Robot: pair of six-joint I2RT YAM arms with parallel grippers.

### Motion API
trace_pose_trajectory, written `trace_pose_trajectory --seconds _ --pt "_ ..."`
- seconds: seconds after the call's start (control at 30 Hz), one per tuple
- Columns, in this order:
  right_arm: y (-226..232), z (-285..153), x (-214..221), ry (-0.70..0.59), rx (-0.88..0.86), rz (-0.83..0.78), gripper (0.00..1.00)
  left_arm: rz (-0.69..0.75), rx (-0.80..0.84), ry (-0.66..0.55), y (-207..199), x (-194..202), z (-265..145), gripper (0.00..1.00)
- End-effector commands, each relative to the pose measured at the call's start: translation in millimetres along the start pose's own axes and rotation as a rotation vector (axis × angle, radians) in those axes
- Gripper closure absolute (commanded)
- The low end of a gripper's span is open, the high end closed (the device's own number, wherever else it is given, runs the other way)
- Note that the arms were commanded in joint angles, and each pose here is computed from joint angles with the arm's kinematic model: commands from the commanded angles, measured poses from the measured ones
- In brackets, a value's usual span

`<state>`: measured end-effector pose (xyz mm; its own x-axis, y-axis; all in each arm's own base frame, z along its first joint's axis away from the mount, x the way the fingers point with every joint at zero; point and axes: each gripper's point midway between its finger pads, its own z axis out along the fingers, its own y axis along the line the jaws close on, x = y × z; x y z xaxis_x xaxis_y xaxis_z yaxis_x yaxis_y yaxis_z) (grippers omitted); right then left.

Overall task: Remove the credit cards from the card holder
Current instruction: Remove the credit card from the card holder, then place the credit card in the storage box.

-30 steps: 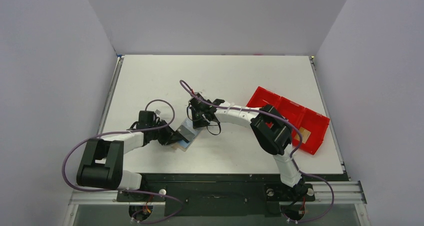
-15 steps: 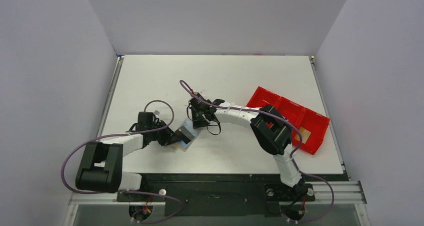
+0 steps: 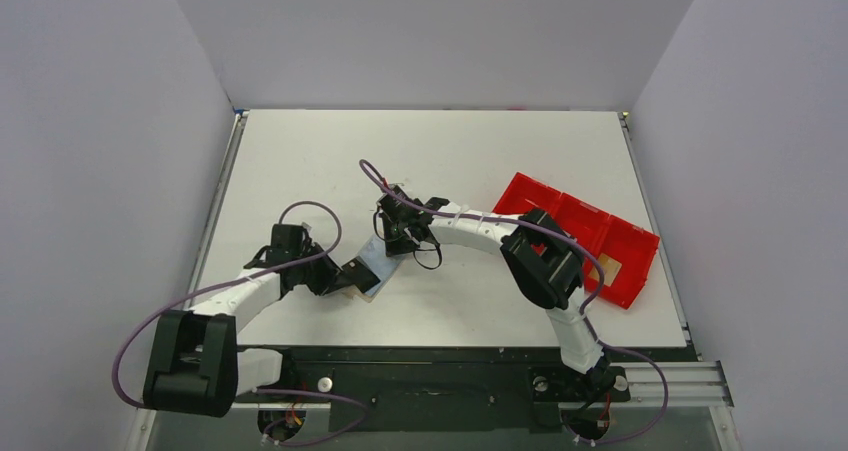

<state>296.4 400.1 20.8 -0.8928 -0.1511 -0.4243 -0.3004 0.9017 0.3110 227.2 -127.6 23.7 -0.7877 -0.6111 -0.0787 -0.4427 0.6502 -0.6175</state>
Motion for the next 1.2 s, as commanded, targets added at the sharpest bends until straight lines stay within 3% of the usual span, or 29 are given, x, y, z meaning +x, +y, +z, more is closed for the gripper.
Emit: trace_pose_trajectory --seconds 0.0,0.33,0.67,1.17 --pt "-70 27 39 0.111 0.232 -0.029 1.0 0.035 -0.032 -0.057 -5 -13 -14 1.0" --pt "-59 15 23 0.074 0.196 -0.026 1.0 0.069 -0.001 -0.084 -23 -20 -28 1.0" --pt "-34 -33 -26 -0.06 0.13 -0.013 0.62 0.095 0.012 -0.088 -31 -22 -35 1.0" --pt "-19 -84 -59 -0.212 -0.015 0.048 0.49 0.13 0.12 -0.108 -64 -27 -54 1.0"
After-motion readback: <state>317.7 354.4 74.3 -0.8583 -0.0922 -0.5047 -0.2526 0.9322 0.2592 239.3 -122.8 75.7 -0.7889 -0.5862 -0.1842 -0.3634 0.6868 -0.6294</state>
